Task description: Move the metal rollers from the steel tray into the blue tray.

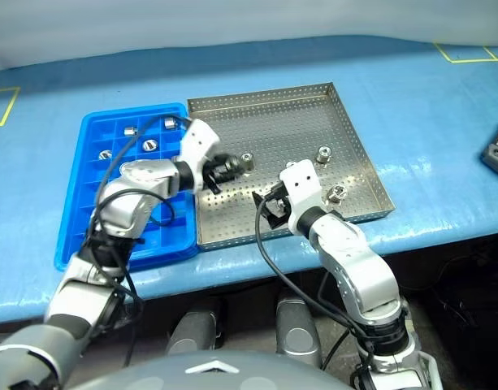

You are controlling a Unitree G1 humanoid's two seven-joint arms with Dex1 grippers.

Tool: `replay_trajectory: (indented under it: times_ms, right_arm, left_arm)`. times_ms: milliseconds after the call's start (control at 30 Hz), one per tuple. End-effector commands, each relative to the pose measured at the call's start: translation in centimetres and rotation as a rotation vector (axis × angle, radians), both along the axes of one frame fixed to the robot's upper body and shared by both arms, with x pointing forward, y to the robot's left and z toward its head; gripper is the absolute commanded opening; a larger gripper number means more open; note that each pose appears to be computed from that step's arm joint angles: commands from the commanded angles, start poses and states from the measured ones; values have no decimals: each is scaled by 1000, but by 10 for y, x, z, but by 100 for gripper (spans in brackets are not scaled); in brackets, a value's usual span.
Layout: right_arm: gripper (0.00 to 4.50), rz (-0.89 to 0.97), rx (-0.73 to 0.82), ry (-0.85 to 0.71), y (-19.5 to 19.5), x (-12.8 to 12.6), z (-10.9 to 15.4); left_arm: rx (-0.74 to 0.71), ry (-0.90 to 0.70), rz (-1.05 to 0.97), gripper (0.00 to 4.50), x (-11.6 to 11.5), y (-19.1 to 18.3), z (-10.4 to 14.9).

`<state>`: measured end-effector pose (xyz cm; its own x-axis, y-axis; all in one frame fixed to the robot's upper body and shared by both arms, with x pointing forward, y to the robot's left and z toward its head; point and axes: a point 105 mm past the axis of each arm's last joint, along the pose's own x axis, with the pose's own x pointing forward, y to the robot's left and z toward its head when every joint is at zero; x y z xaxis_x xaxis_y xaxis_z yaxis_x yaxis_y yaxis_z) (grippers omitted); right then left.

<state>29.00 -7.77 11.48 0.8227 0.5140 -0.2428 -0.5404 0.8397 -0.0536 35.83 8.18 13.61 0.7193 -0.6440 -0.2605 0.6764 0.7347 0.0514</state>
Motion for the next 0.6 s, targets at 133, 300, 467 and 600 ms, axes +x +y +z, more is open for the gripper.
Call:
replay_trajectory:
  times_ms: [133,300,467,600]
  right_arm:
    - [450,74,-2,-100,23,15,21]
    - [450,154,17,-150,48,16,31]
    - [450,261,31,-164,66,2,30]
    - [450,276,43,-149,69,-4,26]
  left_arm:
    - [-91,-141,574,175,-18,93,18]
    - [47,-143,843,175,-43,147,-6]
    - [88,-97,1003,175,-50,180,-26]
    - [114,-71,1080,175,-47,198,-36]
